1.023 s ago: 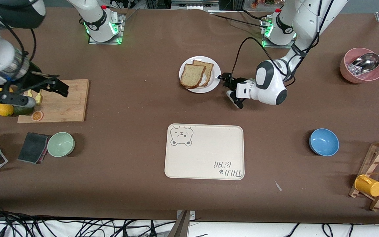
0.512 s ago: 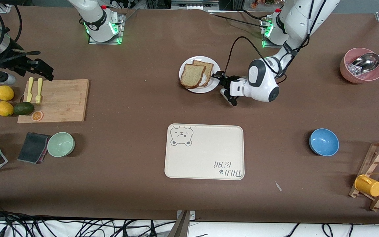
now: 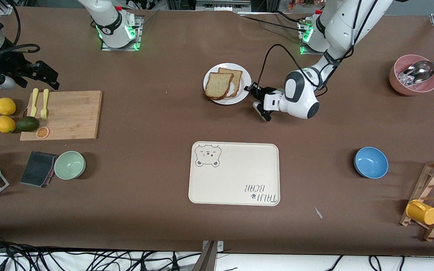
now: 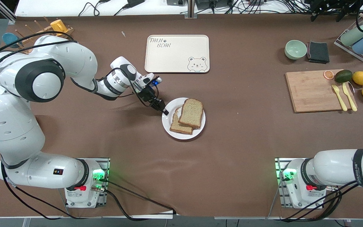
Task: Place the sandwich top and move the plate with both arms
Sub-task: 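Slide the plate with the left gripper onto the white tray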
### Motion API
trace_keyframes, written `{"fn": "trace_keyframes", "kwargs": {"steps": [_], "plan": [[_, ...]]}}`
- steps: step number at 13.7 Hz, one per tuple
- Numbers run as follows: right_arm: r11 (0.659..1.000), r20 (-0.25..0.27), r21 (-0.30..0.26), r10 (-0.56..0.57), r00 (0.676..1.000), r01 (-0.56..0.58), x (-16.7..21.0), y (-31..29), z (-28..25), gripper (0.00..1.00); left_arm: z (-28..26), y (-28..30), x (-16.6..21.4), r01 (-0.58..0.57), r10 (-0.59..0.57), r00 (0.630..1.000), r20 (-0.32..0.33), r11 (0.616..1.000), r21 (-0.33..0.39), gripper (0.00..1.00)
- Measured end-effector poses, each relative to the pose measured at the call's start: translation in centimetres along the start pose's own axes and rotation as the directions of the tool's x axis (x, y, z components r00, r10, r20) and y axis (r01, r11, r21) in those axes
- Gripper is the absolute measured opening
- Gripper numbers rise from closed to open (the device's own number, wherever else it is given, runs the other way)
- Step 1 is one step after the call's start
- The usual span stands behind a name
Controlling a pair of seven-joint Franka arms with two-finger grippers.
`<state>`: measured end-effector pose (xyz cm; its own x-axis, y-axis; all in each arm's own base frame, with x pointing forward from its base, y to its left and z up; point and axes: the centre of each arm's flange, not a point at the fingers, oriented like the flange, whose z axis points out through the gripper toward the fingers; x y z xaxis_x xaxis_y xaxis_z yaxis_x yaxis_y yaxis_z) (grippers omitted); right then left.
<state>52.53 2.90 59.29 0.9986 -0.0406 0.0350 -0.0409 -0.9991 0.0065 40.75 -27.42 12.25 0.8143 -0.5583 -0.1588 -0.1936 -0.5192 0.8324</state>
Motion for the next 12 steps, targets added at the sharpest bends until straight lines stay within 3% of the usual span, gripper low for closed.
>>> {"fn": "trace_keyframes", "kwargs": {"steps": [2,5,9,12], "plan": [[1.0,0.007,0.002,-0.008,1.0,0.008,0.3,0.0,0.6,1.0,-2.4,-0.5,0.3,0.012,-0.013,1.0,-0.017,0.998,-0.056,0.05],[0.999,0.002,0.035,-0.01,1.0,0.01,0.6,-0.7,0.9,1.0,-8.4,-1.0,2.4,0.014,-0.025,0.994,-0.107,0.995,-0.103,0.05],[0.999,-0.01,0.045,-0.012,1.0,0.013,0.8,-1.0,0.9,1.0,-15.2,2.4,9.1,0.064,-0.087,0.97,-0.229,0.992,-0.105,0.05],[0.999,-0.01,0.045,-0.013,1.0,0.014,0.9,-1.0,1.0,1.0,-19.1,1.7,13.2,0.088,-0.125,0.943,-0.307,0.987,-0.132,0.05]]}}
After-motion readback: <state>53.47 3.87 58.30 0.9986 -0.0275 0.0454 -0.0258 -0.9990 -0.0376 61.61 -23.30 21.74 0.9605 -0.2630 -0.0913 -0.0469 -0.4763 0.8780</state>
